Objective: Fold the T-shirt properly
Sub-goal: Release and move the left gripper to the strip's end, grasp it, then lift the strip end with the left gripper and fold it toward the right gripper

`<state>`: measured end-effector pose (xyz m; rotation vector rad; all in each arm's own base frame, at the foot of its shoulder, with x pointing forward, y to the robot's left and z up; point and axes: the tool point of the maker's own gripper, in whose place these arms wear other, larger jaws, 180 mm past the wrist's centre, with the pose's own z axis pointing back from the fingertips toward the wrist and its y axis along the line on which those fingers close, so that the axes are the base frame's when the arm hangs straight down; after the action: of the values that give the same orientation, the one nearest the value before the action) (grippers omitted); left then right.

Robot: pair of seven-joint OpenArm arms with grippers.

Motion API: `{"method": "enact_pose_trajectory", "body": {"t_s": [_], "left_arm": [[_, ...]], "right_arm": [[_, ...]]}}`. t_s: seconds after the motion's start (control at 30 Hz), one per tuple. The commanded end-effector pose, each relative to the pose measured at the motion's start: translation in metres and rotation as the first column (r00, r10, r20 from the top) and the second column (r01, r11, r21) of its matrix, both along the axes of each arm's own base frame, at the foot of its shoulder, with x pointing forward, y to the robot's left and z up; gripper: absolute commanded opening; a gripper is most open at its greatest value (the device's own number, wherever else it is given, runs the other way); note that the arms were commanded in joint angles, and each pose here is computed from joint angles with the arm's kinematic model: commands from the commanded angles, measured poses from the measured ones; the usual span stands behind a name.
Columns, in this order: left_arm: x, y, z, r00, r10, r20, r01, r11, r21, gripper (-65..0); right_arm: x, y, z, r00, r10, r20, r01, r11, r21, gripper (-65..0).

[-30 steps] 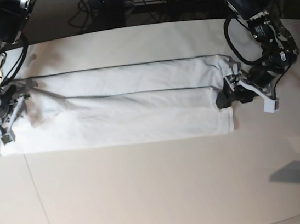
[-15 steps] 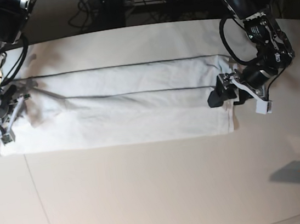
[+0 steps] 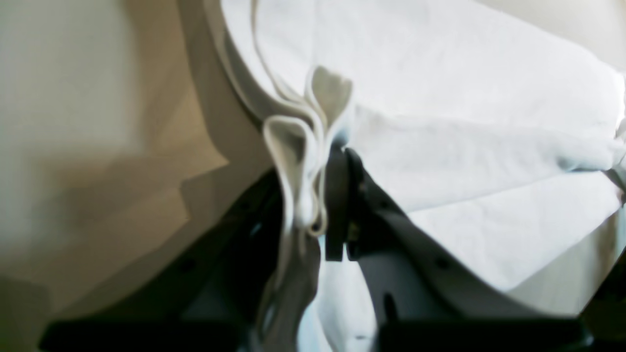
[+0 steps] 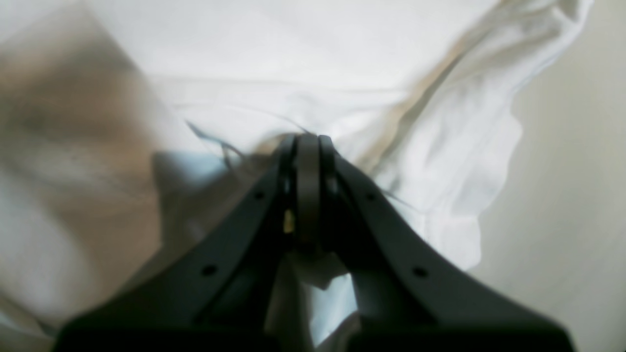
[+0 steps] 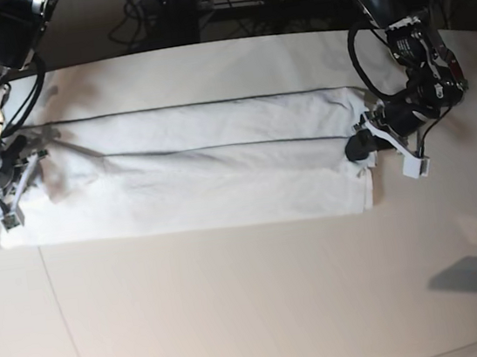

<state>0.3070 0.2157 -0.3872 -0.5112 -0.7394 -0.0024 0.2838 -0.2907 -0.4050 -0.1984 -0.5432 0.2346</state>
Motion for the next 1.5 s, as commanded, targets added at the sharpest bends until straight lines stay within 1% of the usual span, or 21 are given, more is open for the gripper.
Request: {"method": "enact_pose_trajectory", "body": {"t_s": [0.0, 0.07, 0.13, 0.17, 0.23, 0.3, 0.37, 0.43, 0.57, 0.67, 0.8, 0.93, 1.03, 1.1, 1.23, 1.33, 1.47], "left_arm": [[0.015, 0.005, 0.026, 0.996, -0.005, 0.089, 0.002, 1.000, 0.027, -65.0], [0.019, 0.004, 0.045, 0.989, -0.023, 0.143, 0.014, 0.998, 0.064, -65.0], [0.021, 0.003, 0.064, 0.984, -0.006, 0.180, -0.010, 0.996, 0.088, -65.0], [0.023, -0.004, 0.072, 0.981, -0.011, 0.196, -0.008, 0.995, 0.095, -65.0], [0.024, -0.025, 0.089, 0.972, -0.061, 0.229, 0.034, 0.992, 0.121, -65.0], [0.024, -0.050, 0.098, 0.960, -0.131, 0.248, 0.099, 0.986, 0.136, -65.0], [0.022, -0.076, 0.096, 0.953, -0.196, 0.229, 0.168, 0.976, 0.136, -65.0], [0.020, -0.096, 0.090, 0.951, -0.238, 0.196, 0.217, 0.968, 0.123, -65.0], [0.020, -0.140, 0.091, 0.938, -0.291, 0.189, 0.284, 0.957, 0.065, -65.0], [0.020, -0.169, 0.096, 0.922, -0.329, 0.206, 0.330, 0.943, 0.029, -65.0], [0.016, -0.208, 0.102, 0.894, -0.386, 0.227, 0.400, 0.917, -0.014, -65.0], [0.010, -0.240, 0.108, 0.874, -0.419, 0.246, 0.446, 0.893, -0.063, -65.0], [0.009, -0.256, 0.101, 0.873, -0.435, 0.221, 0.465, 0.879, -0.105, -65.0], [0.007, -0.263, 0.087, 0.874, -0.452, 0.180, 0.476, 0.870, -0.126, -65.0], [0.005, -0.274, 0.072, 0.869, -0.477, 0.134, 0.494, 0.857, -0.148, -65.0], [0.011, -0.279, 0.078, 0.877, -0.449, 0.171, 0.475, 0.863, -0.174, -65.0], [0.013, -0.279, 0.079, 0.880, -0.438, 0.183, 0.468, 0.865, -0.181, -65.0]], "right_arm": [[0.008, -0.005, 0.011, 0.999, 0.001, 0.032, -0.001, 1.000, -0.019, -64.0], [0.008, -0.005, 0.011, 1.000, 0.001, 0.030, 0.000, 1.000, -0.019, -64.0], [0.006, -0.005, 0.010, 1.000, 0.001, 0.026, 0.000, 1.000, -0.018, -64.0], [0.005, -0.004, 0.009, 1.000, 0.001, 0.024, -0.001, 1.000, -0.018, -64.0], [0.004, -0.004, 0.008, 1.000, 0.002, 0.023, -0.001, 1.000, -0.017, -64.0], [0.004, -0.004, 0.008, 1.000, 0.002, 0.023, -0.001, 1.000, -0.017, -64.0], [0.004, -0.004, 0.008, 1.000, 0.002, 0.023, -0.001, 1.000, -0.017, -64.0], [0.003, -0.004, 0.008, 1.000, 0.002, 0.021, -0.002, 1.000, -0.017, -64.0], [0.003, -0.004, 0.008, 1.000, 0.002, 0.021, -0.002, 1.000, -0.017, -64.0], [0.003, -0.004, 0.008, 1.000, 0.002, 0.021, -0.002, 1.000, -0.017, -64.0], [0.003, -0.004, 0.008, 1.000, 0.002, 0.021, -0.002, 1.000, -0.017, -64.0], [0.003, -0.004, 0.007, 1.000, 0.001, 0.018, -0.001, 1.000, -0.018, -64.0], [0.003, -0.005, 0.007, 1.000, 0.001, 0.017, 0.000, 1.000, -0.018, -64.0], [0.003, -0.005, 0.007, 1.000, 0.001, 0.017, 0.000, 1.000, -0.018, -64.0], [0.003, -0.005, 0.007, 1.000, 0.001, 0.017, 0.000, 1.000, -0.018, -64.0], [0.003, -0.004, 0.007, 1.000, 0.001, 0.018, -0.001, 1.000, -0.018, -64.0], [0.003, -0.005, 0.007, 1.000, 0.001, 0.017, 0.000, 1.000, -0.018, -64.0]]}}
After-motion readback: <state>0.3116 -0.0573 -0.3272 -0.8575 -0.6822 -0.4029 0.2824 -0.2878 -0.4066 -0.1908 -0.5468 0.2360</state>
